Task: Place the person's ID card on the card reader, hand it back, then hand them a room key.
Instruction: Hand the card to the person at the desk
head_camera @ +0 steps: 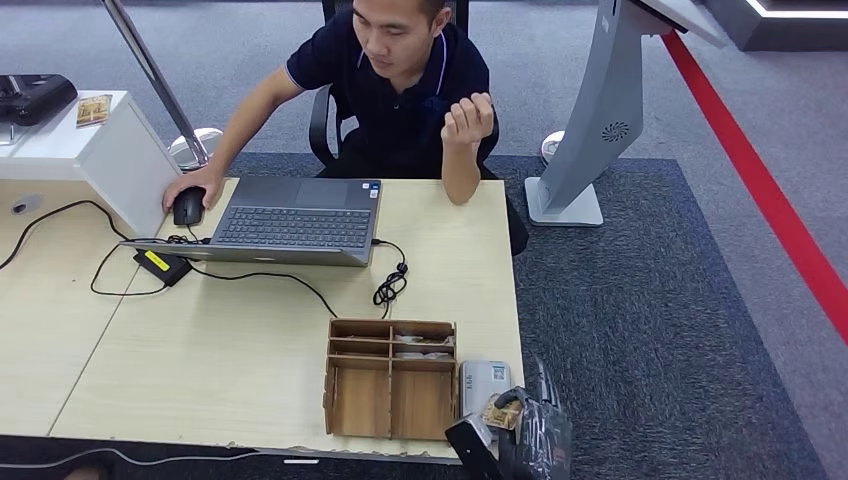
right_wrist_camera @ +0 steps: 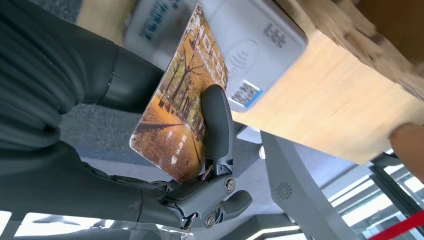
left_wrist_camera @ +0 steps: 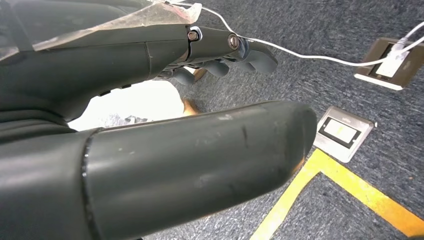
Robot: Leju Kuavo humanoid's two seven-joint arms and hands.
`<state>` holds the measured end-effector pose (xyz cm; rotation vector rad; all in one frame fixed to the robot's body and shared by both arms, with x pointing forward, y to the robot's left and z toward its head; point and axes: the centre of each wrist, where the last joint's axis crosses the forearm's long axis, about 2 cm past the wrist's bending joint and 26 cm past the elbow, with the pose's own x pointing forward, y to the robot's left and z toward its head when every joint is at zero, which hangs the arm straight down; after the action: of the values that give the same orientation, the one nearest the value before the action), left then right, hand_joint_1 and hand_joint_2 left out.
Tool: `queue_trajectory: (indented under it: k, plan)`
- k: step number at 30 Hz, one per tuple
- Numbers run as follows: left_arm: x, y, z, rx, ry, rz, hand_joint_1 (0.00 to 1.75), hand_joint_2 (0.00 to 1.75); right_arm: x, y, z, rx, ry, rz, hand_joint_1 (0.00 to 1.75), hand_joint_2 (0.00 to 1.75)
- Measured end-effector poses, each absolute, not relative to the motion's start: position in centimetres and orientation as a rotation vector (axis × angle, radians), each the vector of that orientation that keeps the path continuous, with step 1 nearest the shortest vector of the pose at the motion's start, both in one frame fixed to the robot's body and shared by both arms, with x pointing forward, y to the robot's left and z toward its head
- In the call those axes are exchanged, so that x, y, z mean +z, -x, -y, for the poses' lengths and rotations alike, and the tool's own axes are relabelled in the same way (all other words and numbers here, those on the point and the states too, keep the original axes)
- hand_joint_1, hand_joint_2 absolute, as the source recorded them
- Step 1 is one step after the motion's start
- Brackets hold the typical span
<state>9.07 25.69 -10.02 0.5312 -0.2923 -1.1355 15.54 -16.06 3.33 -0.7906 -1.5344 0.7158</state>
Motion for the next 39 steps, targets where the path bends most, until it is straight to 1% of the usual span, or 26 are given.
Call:
queue_trajectory:
  k: [10, 14, 28, 39]
  plan:
    - [-10.0, -9.1, -25.7, -1.162, -0.527, 0.294, 0.00, 0.00, 8.2, -20.5, 16.4, 0.604, 0.882, 1.744, 1.75, 1.75]
    - [-10.0, -9.1, -25.7, -1.172, -0.524, 0.292, 0.00, 0.00, 10.0, -21.8, 16.2, 0.556, 0.897, 1.809, 1.75, 1.75]
    - [-10.0, -9.1, -25.6, -1.195, -0.527, 0.298, 0.00, 0.00, 13.4, -24.0, 14.6, 0.456, 0.875, 1.930, 1.75, 1.75]
    - [-10.0, -9.1, -25.6, -1.208, -0.527, 0.300, 0.00, 0.00, 14.3, -24.5, 13.8, 0.425, 0.850, 1.965, 1.75, 1.75]
